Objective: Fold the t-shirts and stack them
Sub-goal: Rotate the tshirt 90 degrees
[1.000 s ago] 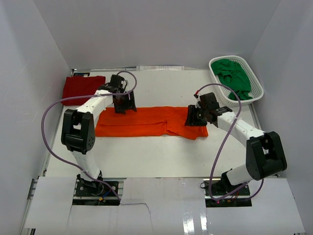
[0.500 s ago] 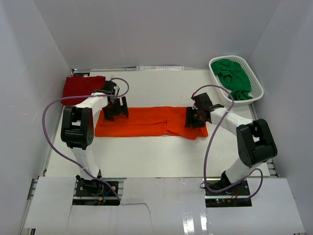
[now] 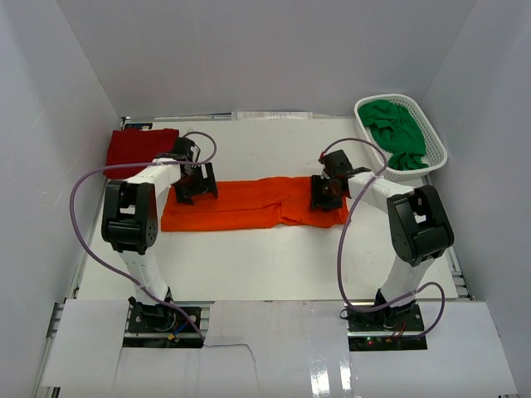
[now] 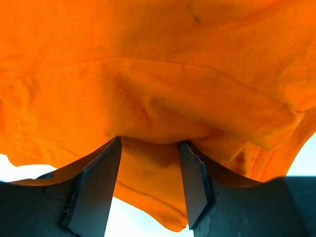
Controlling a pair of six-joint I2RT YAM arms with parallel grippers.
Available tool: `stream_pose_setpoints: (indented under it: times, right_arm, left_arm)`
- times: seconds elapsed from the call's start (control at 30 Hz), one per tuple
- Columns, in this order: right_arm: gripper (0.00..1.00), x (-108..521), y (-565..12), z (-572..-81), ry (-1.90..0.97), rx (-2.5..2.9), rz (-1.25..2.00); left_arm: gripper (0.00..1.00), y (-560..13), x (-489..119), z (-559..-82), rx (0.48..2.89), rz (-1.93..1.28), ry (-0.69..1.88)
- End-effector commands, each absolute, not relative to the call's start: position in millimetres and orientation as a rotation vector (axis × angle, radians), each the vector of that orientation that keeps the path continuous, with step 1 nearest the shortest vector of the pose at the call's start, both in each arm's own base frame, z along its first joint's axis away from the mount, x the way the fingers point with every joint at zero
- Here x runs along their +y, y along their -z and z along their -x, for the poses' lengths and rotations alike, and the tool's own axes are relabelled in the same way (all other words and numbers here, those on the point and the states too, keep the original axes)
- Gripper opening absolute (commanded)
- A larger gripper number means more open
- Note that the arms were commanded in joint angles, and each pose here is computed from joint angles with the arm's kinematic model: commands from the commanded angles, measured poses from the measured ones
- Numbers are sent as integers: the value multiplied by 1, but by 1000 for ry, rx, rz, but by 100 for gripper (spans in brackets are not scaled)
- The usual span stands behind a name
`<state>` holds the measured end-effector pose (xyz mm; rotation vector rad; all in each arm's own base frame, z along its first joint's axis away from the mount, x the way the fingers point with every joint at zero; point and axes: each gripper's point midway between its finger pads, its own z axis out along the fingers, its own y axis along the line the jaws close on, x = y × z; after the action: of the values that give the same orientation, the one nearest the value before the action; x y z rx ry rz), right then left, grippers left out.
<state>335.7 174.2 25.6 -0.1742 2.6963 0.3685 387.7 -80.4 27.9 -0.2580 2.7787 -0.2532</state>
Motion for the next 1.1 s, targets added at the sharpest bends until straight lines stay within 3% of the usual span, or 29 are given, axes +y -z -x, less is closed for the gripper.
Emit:
stream_pose_setpoints:
  times: [0.0,0.3,0.53,0.77,1.07]
  right_arm:
    - [57,174,-20,-360,-343,2683,185]
    - [57,162,-7,-439,-342,2700,162]
    - [57,163,5,-486,-406,2682,182]
    - [58,190,-5,-550,-624,2553,208]
    - [58,196,3,-593,-848,2435,115]
  left_arm:
    - [98,8,-76,-357,2890,307,253]
    - [98,8,-83,-307,2910,548,317]
    - [98,-22,-97,-277,2768,689,453]
    - [98,-23,-166,-230,2876,511,567]
    - [98,-9,-200,-162,2989,495,691]
